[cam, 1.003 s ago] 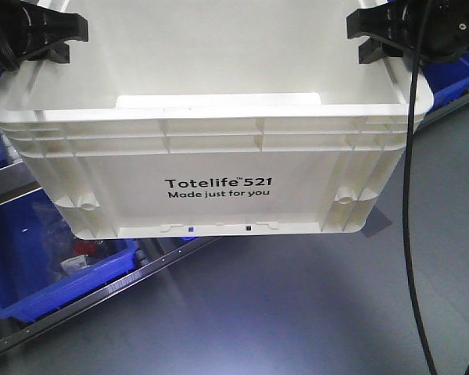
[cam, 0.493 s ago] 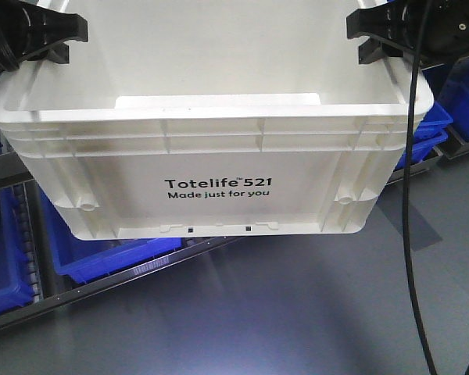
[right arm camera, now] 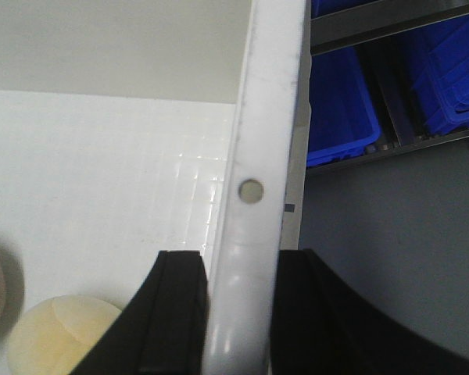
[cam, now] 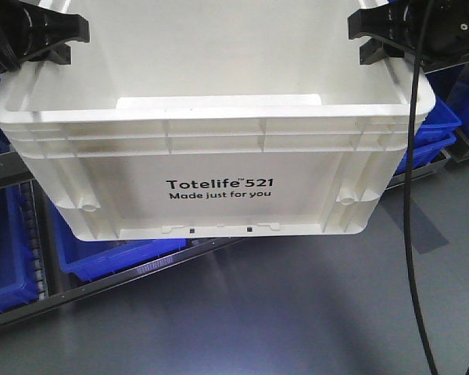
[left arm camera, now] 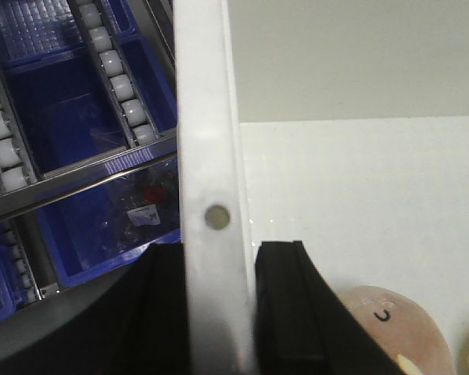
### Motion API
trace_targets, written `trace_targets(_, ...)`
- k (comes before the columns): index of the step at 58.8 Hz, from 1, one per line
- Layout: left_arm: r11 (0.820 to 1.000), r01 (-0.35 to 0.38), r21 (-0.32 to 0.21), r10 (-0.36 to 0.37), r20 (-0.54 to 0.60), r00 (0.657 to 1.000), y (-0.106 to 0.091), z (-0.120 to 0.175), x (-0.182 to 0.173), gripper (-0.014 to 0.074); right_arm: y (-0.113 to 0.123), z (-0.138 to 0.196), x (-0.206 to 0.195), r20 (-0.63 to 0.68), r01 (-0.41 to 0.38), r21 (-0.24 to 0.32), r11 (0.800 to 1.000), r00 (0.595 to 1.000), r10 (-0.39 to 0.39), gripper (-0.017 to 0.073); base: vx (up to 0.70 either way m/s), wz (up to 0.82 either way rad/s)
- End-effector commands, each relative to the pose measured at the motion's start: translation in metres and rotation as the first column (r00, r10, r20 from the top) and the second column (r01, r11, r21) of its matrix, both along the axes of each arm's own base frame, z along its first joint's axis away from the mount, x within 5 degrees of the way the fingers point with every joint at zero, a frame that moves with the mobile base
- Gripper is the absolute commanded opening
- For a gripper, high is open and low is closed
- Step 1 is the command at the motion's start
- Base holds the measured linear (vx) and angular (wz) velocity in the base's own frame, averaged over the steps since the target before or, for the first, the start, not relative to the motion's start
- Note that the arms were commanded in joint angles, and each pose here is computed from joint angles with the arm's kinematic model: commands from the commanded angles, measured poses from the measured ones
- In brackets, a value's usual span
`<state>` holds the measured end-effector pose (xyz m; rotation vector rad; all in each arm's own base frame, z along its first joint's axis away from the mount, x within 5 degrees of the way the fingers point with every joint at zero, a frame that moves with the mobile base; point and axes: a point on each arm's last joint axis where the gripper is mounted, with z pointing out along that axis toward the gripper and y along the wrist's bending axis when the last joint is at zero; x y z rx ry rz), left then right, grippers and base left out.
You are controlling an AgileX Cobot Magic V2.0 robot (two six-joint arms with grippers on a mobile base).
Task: Place moving items into box and shelve
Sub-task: 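Position the held tote above the roller shelf between blue bins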
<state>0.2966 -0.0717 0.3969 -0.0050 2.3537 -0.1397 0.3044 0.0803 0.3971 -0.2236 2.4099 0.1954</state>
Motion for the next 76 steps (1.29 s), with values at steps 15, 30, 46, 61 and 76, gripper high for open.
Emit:
trace_targets(15,1.000,0.012,-0.006,-0.010,0.228,0.974,0.0038,0.0380,-0.0058,-0.0022,-0.0037,0.0397,-0.0085,0.219,-0.005,0.051,0.999,0.976,-0.006,-0.0013,0.02,0.13)
trace_targets(30,1.000,0.012,-0.006,-0.010,0.228,0.974,0.0038,0.0380,-0.0058,-0.0022,-0.0036,0.0398,-0.0084,0.220,-0.005,0.051,0.999,0.975,-0.006,-0.0013,0.05,0.21)
trace_targets(46,1.000,0.012,-0.006,-0.010,0.228,0.974,0.0038,0.0380,-0.0058,-0.0022,-0.0036,0.0398,-0.0085,0.219,-0.005,0.051,0.999,0.976,-0.006,-0.0013,0.08,0.24)
trace_targets(61,1.000,0.012,-0.006,-0.010,0.228,0.974,0.0038,0.0380,-0.0058,-0.0022,-0.0036,0.0398,-0.0085,0.219,-0.005,0.051,0.999,0.976,-0.006,-0.0013,0.10,0.10)
trace_targets(76,1.000,0.012,-0.006,-0.010,0.228,0.974,0.0038,0.0380,-0.0058,-0.0022,-0.0036,0.0398,-0.0085,0.219,-0.005,0.051,0.999,0.976,-0.006,-0.0013,0.12,0.03)
